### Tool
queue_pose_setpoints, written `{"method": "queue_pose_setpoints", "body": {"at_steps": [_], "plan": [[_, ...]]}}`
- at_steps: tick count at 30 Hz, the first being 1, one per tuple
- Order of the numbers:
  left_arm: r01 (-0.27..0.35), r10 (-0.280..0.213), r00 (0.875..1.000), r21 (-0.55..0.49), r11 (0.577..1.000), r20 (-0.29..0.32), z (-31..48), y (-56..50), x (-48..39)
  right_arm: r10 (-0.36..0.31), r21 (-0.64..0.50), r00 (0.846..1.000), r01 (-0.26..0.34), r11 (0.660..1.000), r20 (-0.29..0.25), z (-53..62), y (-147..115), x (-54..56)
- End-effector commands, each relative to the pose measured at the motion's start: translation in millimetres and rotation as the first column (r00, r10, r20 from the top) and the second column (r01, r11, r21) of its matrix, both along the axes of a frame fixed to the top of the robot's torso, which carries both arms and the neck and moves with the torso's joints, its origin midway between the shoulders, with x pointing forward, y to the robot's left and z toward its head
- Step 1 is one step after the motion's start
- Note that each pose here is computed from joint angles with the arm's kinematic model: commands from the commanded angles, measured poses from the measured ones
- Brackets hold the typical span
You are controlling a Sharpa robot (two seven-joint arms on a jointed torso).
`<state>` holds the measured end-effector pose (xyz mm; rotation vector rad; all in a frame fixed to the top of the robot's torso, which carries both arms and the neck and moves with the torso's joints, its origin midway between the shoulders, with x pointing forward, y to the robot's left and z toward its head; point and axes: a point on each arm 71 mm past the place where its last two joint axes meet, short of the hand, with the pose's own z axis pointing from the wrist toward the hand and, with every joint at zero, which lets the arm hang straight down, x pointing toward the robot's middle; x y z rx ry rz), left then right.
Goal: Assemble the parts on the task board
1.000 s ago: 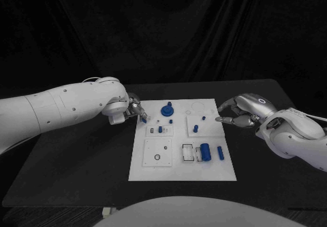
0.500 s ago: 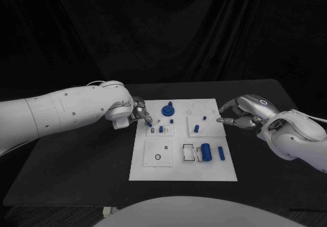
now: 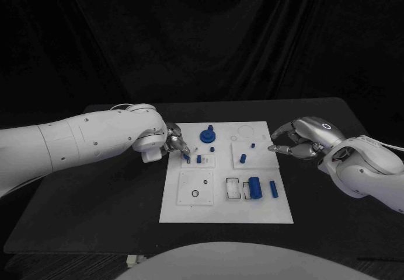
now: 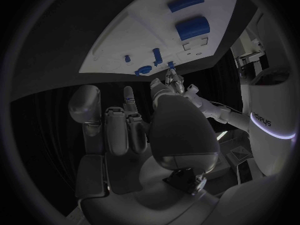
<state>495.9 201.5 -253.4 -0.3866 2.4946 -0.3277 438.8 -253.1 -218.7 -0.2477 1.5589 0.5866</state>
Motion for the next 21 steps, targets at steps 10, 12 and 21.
{"method": "queue_pose_setpoints", "body": {"at_steps": [10, 12, 21], "plan": [[0.003, -0.003, 1.0, -0.017, 1.0, -0.004, -6.1, -2.4, -2.7, -0.005, 0.004, 1.0, 0.005, 1.0, 0.005, -0.8, -0.8, -0.6], [0.004, -0.004, 1.0, -0.017, 1.0, -0.006, -6.5, -2.3, -3.4, -0.006, 0.004, 1.0, 0.006, 1.0, 0.005, -1.0, -1.1, -0.6], [0.003, -0.003, 1.0, -0.015, 1.0, -0.015, -9.8, -0.5, -5.8, -0.006, 0.003, 1.0, 0.006, 1.0, 0.002, -2.6, -0.9, -0.4]]}}
